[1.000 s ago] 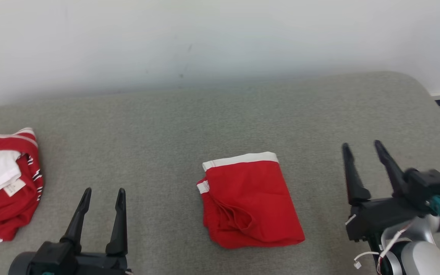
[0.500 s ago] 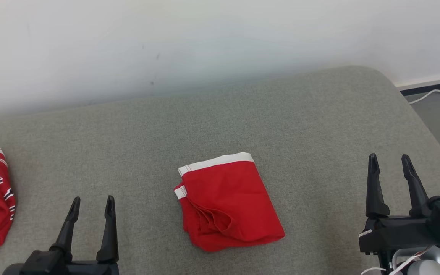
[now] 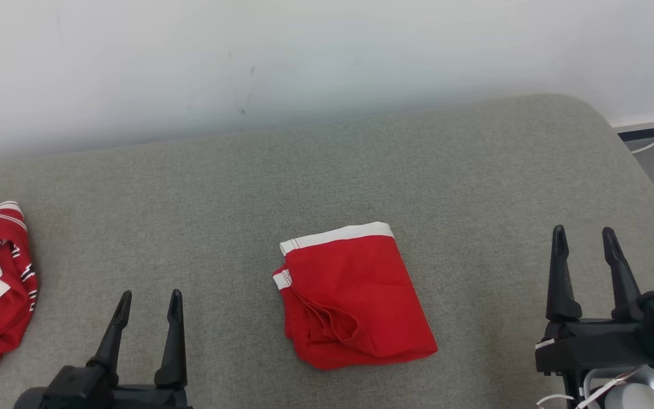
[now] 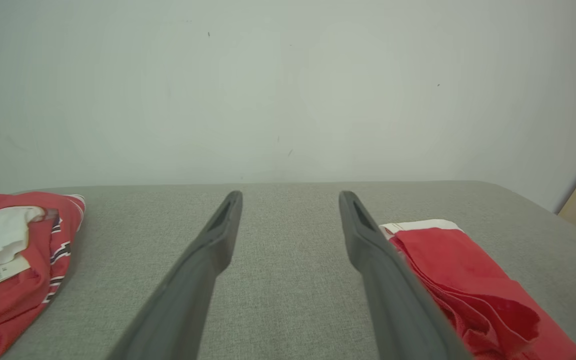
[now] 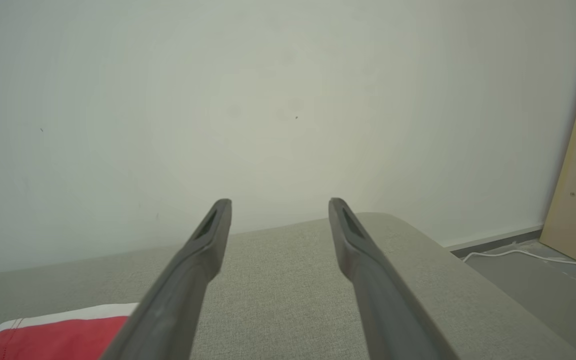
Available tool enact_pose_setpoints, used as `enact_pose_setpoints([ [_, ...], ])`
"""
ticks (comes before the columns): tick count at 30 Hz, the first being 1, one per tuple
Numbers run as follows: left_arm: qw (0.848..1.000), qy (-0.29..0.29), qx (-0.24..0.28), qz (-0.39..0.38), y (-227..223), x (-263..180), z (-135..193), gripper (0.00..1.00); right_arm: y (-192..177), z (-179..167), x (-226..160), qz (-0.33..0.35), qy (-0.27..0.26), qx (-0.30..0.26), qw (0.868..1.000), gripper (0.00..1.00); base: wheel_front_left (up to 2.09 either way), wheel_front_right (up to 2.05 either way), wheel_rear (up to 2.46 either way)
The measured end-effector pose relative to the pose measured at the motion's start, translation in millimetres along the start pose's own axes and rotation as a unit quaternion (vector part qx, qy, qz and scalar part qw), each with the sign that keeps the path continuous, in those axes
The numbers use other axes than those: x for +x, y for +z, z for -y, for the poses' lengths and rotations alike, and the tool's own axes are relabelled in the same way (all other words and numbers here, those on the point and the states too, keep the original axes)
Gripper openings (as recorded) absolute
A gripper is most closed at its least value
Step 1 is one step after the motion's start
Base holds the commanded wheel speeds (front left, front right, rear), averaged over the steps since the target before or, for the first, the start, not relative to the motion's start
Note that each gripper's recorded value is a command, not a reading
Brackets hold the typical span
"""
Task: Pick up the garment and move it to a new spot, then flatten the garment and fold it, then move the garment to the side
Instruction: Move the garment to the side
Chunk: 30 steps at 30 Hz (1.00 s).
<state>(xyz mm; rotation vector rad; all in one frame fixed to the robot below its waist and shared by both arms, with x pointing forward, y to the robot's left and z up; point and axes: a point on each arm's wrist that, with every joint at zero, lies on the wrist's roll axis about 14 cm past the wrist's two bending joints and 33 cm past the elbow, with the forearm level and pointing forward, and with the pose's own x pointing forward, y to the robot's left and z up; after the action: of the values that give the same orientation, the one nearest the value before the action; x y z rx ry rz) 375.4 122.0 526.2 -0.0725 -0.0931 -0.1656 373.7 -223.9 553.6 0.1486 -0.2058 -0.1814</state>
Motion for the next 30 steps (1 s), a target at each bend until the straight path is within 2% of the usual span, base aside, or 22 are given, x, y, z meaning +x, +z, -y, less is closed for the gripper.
enact_pose_setpoints([
  [5,1.000,0.000,0.000,-0.006,-2.2,-1.0,0.6,1.00,-5.8,-8.9,4.1,-0.008,0.020,-0.001,1.000,1.00,0.00,0.00,0.00],
  [8,1.000,0.001,0.000,-0.011,-4.1,-1.5,0.6,1.00,-20.6,-22.0,11.8,-0.044,0.060,-0.013,0.997,1.00,0.00,0.00,0.00],
  [10,1.000,0.003,0.000,-0.016,-6.1,-0.5,-0.3,1.00,-38.7,-35.4,22.8,-0.088,0.104,-0.041,0.990,1.00,0.00,0.00,0.00],
  [13,1.000,0.008,-0.003,-0.013,-4.2,0.7,-1.6,1.00,-60.2,-47.4,29.9,-0.139,0.134,-0.056,0.980,1.00,0.00,0.00,0.00],
  [21,0.999,0.034,0.001,-0.027,-8.9,-10.9,-17.5,1.00,-132.6,-96.2,7.3,-0.298,0.218,-0.058,0.928,1.00,0.00,0.00,0.00],
  [30,0.996,0.074,0.007,-0.041,-13.3,-27.5,-41.0,1.00,-177.2,-125.4,-5.5,-0.394,0.252,-0.073,0.881,1.00,0.00,0.00,0.00],
])
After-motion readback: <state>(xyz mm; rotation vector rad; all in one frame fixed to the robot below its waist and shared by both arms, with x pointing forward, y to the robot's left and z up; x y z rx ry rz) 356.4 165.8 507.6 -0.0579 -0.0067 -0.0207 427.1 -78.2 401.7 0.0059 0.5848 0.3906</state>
